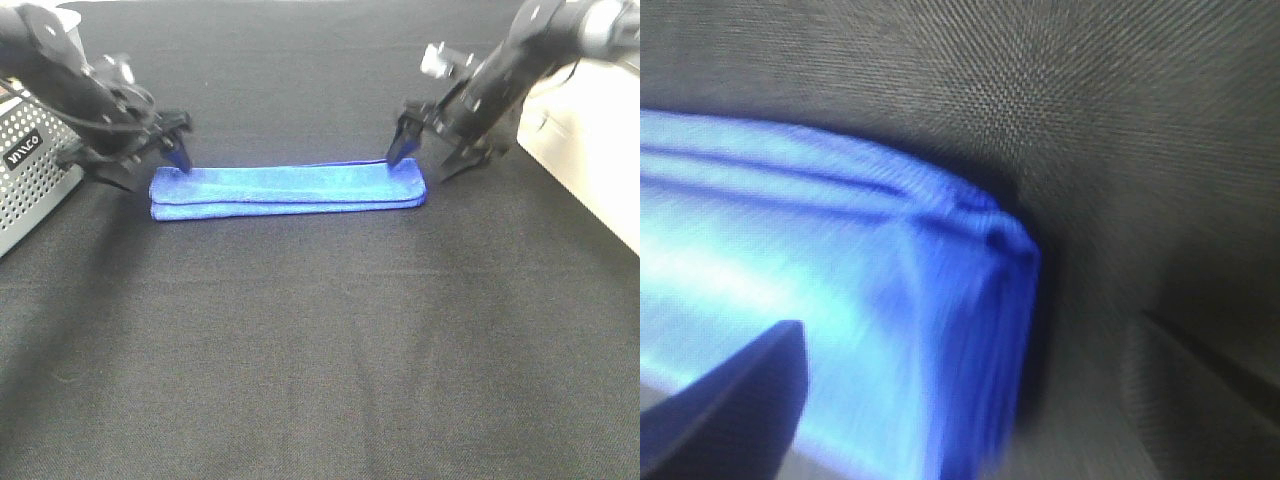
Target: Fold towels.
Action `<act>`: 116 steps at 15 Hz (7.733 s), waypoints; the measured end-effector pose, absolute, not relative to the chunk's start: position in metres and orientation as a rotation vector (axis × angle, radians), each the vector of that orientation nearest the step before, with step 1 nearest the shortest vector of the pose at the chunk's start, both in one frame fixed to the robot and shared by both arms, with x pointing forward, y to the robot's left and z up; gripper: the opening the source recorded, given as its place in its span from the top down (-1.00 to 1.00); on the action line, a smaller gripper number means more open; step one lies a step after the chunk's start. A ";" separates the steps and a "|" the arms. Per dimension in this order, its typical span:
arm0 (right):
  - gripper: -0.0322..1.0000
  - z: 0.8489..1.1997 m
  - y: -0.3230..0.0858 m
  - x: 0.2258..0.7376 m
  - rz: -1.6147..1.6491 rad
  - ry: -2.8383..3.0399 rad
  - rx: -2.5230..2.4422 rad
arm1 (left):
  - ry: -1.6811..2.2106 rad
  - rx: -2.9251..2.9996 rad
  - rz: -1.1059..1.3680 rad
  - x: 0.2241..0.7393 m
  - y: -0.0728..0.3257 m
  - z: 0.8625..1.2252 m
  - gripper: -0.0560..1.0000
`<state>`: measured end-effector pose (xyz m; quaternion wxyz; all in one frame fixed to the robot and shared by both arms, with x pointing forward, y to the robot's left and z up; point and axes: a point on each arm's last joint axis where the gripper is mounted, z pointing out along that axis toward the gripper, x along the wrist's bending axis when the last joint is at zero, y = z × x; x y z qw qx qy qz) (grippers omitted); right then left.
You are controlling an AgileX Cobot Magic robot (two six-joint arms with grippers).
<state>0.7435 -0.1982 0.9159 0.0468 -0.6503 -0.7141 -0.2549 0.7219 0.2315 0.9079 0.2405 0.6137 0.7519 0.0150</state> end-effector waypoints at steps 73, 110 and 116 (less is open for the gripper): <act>-0.65 0.938 -0.151 0.730 -0.997 -1.978 -1.669 | 1.752 1.529 0.040 0.730 0.175 1.030 -0.37; -0.65 1.052 -0.289 0.265 -1.254 -2.752 -2.091 | 1.364 1.736 0.721 0.238 0.294 1.056 -0.37; -0.65 1.051 -0.289 0.266 -1.258 -2.750 -2.091 | 1.355 1.720 0.725 0.242 0.293 1.053 -0.37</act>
